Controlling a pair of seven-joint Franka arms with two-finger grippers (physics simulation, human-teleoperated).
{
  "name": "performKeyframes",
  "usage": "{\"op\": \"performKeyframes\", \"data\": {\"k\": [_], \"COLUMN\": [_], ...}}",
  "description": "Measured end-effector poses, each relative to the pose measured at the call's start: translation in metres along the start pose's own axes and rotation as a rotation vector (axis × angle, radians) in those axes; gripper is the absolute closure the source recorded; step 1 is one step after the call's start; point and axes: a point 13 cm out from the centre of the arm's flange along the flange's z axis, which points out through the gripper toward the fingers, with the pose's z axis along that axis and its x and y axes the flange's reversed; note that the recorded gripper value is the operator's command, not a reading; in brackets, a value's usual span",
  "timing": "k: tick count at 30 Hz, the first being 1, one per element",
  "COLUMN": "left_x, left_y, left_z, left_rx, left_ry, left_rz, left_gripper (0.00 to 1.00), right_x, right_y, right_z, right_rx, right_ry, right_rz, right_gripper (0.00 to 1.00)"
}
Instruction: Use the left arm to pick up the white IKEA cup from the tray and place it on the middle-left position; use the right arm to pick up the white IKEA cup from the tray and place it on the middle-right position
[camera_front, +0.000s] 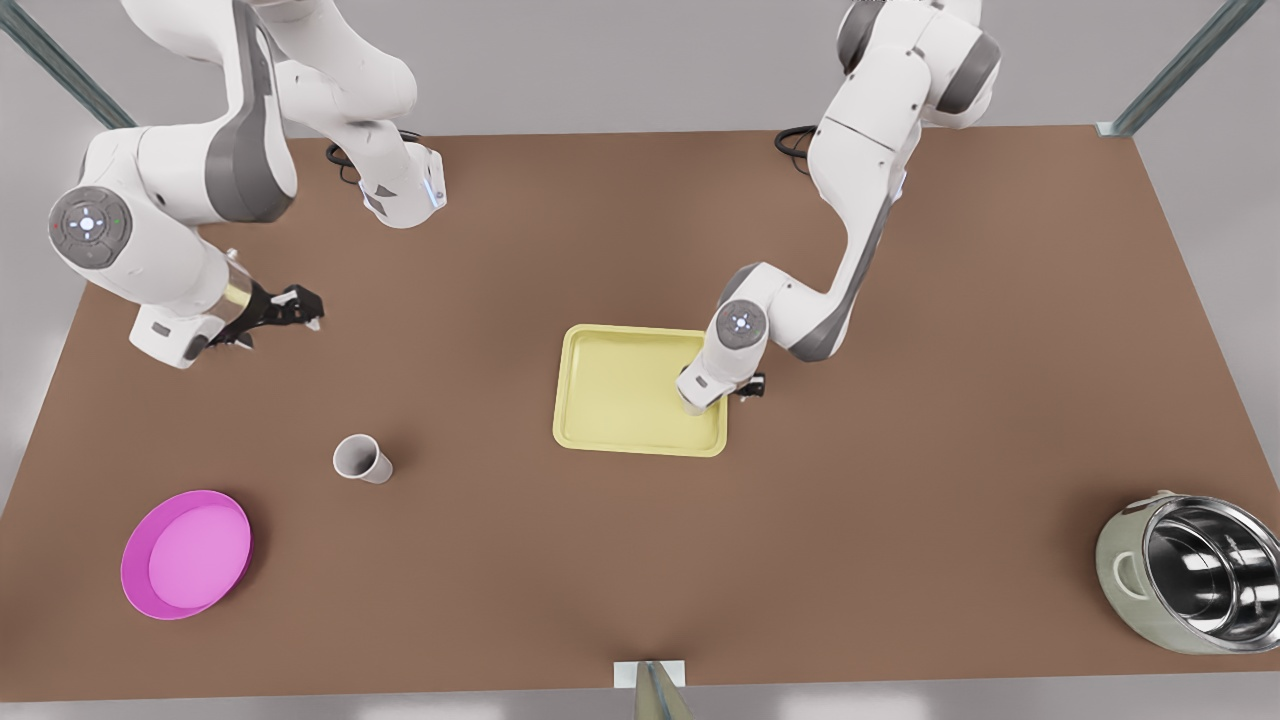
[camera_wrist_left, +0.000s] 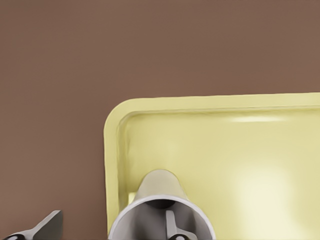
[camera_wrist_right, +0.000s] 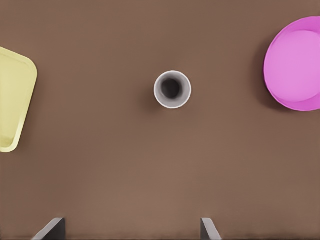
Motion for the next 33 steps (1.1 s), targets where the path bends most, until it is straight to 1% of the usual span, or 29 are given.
{"op": "performKeyframes", "data": {"k": [1,2,3,4,5,6,10,13,15,17,18,20,23,26,29,31,33], "left_x": [-0.001,-0.002,-0.003,-0.005,-0.006,-0.008,-0.012,-0.014,-0.015,-0.015,-0.015,-0.015,-0.050,-0.078,-0.103,-0.113,-0.121], "left_y": [0.000,-0.001,-0.002,-0.002,-0.003,-0.003,-0.006,-0.008,-0.009,-0.010,-0.010,-0.011,0.006,0.072,0.169,0.214,0.239], "left_z": [0.002,0.003,0.004,0.003,0.002,0.001,-0.003,-0.005,-0.008,-0.010,-0.011,-0.015,-0.061,-0.075,-0.073,-0.064,-0.055], "left_rx": [0.000,0.001,0.003,0.005,0.007,0.009,0.017,0.024,0.028,0.028,0.026,0.025,0.041,0.027,0.014,0.005,-0.007], "left_ry": [-0.004,-0.009,-0.013,-0.018,-0.023,-0.029,-0.043,-0.048,-0.051,-0.053,-0.054,-0.060,-0.100,-0.088,-0.069,-0.074,-0.089], "left_rz": [-0.004,-0.007,-0.011,-0.016,-0.020,-0.025,-0.043,-0.055,-0.064,-0.072,-0.077,-0.086,-0.139,-0.223,-0.320,-0.344,-0.336], "left_gripper": [0.00,0.06,0.24,0.34,0.43,0.47,0.61,0.62,0.76,0.88,0.91,0.91,0.91,0.91,0.90,0.90,0.90], "right_x": [0.001,0.001,0.001,0.002,0.002,0.002,0.002,0.003,0.003,0.003,0.004,0.004,0.004,0.005,0.006,0.006,0.006], "right_y": [-0.001,-0.003,-0.004,-0.004,-0.004,-0.004,-0.001,0.002,0.003,0.003,0.003,0.002,0.001,-0.003,-0.006,-0.006,-0.006], "right_z": [0.001,0.002,0.003,0.004,0.006,0.006,0.007,0.008,0.008,0.009,0.009,0.010,0.011,0.011,0.012,0.012,0.013], "right_rx": [-0.001,-0.002,-0.004,-0.005,-0.006,-0.006,-0.006,-0.006,-0.006,-0.007,-0.007,-0.008,-0.009,-0.011,-0.013,-0.014,-0.014], "right_ry": [0.004,0.009,0.012,0.016,0.020,0.022,0.029,0.034,0.036,0.040,0.041,0.044,0.047,0.048,0.051,0.052,0.054], "right_rz": [0.009,0.017,0.024,0.030,0.036,0.040,0.050,0.056,0.061,0.067,0.070,0.076,0.086,0.097,0.107,0.110,0.111], "right_gripper": [0.00,0.00,0.00,0.00,0.00,0.00,0.00,0.00,0.00,0.00,0.00,0.00,0.00,0.00,0.00,0.00,0.00]}}
